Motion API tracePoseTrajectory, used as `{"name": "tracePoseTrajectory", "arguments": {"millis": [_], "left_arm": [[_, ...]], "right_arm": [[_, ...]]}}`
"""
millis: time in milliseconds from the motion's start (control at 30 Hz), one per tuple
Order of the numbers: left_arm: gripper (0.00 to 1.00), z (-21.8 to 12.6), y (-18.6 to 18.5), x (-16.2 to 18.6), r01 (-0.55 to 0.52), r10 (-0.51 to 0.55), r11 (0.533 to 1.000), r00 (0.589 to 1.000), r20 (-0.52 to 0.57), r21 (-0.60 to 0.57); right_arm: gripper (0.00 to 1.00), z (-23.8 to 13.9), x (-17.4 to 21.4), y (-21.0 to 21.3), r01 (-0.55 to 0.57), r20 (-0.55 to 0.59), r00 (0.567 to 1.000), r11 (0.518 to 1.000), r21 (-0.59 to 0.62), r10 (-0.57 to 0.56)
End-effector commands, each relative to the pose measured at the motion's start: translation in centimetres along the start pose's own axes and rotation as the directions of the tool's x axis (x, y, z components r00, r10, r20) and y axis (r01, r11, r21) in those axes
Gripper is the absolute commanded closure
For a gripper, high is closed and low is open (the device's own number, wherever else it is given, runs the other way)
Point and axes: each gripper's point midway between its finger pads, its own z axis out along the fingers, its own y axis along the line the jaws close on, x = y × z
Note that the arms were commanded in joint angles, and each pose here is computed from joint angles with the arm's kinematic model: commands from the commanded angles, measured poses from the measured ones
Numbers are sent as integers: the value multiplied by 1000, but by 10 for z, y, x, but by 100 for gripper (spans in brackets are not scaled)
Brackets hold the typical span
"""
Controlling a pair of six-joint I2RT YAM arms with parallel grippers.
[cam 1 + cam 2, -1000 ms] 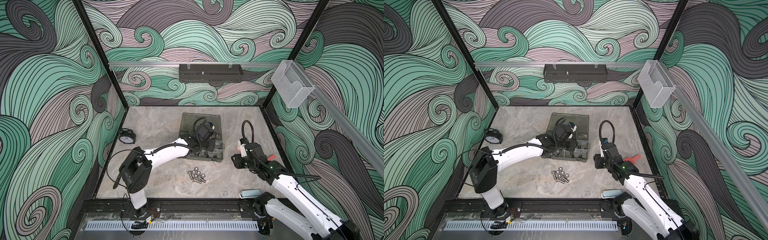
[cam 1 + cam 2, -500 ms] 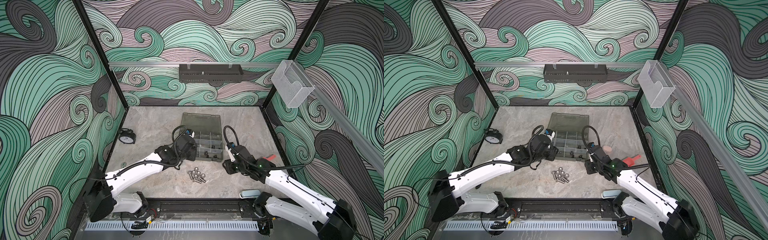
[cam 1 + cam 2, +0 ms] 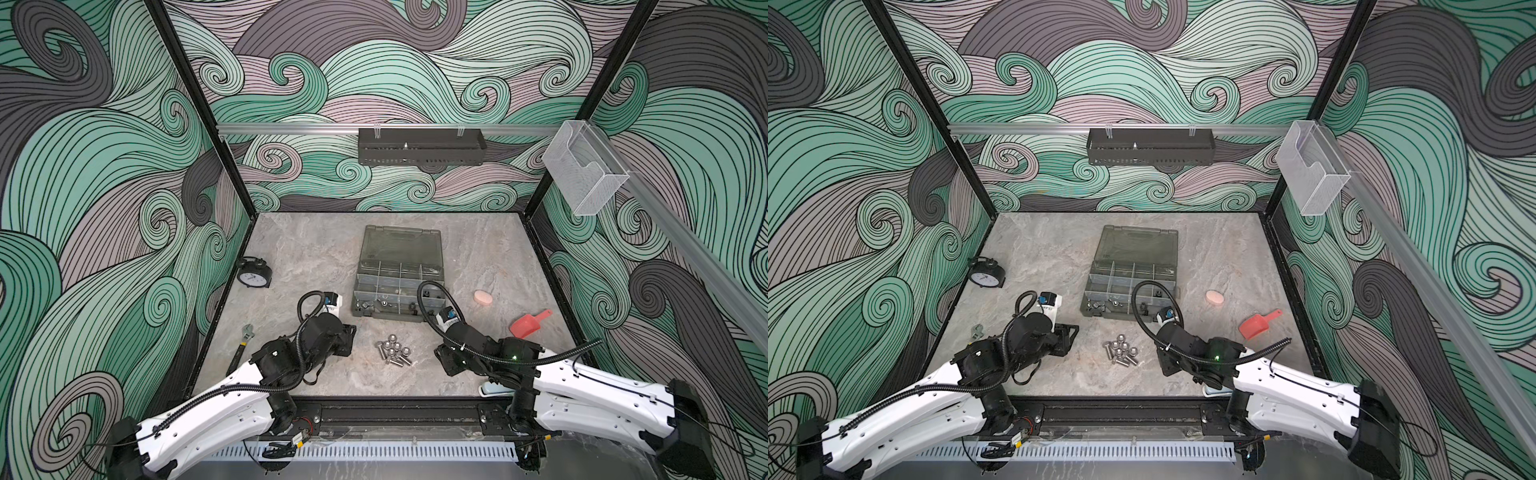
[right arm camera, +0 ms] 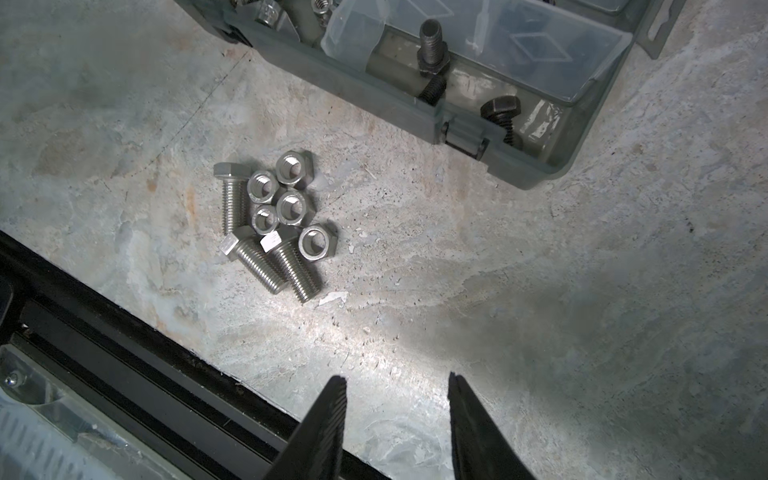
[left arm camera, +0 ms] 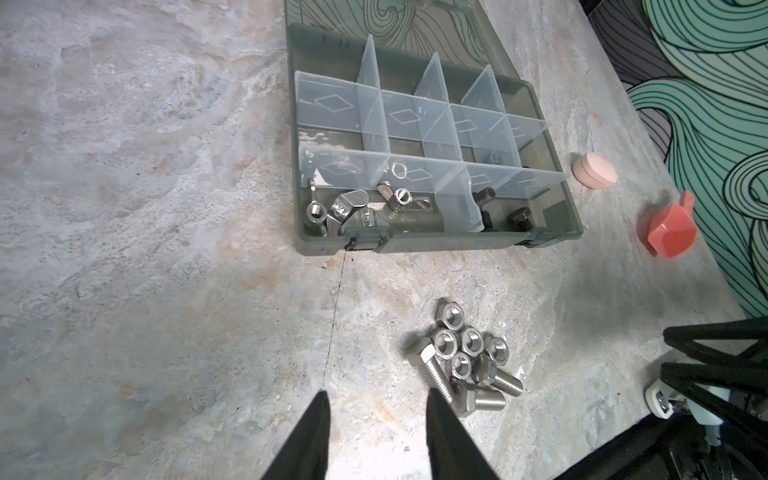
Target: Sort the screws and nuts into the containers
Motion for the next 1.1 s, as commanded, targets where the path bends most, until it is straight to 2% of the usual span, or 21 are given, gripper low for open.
{"name": "tracePoseTrajectory", "arguments": {"millis": [0,333,600,800,900,1067], "left_arm": [[59,-7,11,2,58,-58,998,998,33,-13],[57,6,11,18,43,-44,999,998,-38,-17],[57,9,11,17,43,-44,999,999,-26,-23],[57,5,10,10,89,-89,996,996,3,-16],[57,7,8,7,91,-91,996,996,14,-16],[57,9,3,7,102,-103,994,994,-28,-28]], "right_arm": [[58,2,6,0,8,0,1000,999,35,-8],[57,24,19,31,113,-83,990,994,-7,-113],[56,50,13,58,155,-100,982,986,-60,-160],[56,63,11,78,198,-134,968,975,-102,-211],[55,68,13,74,198,-134,969,976,-88,-209],[55,78,15,71,194,-121,971,976,-102,-206]]}}
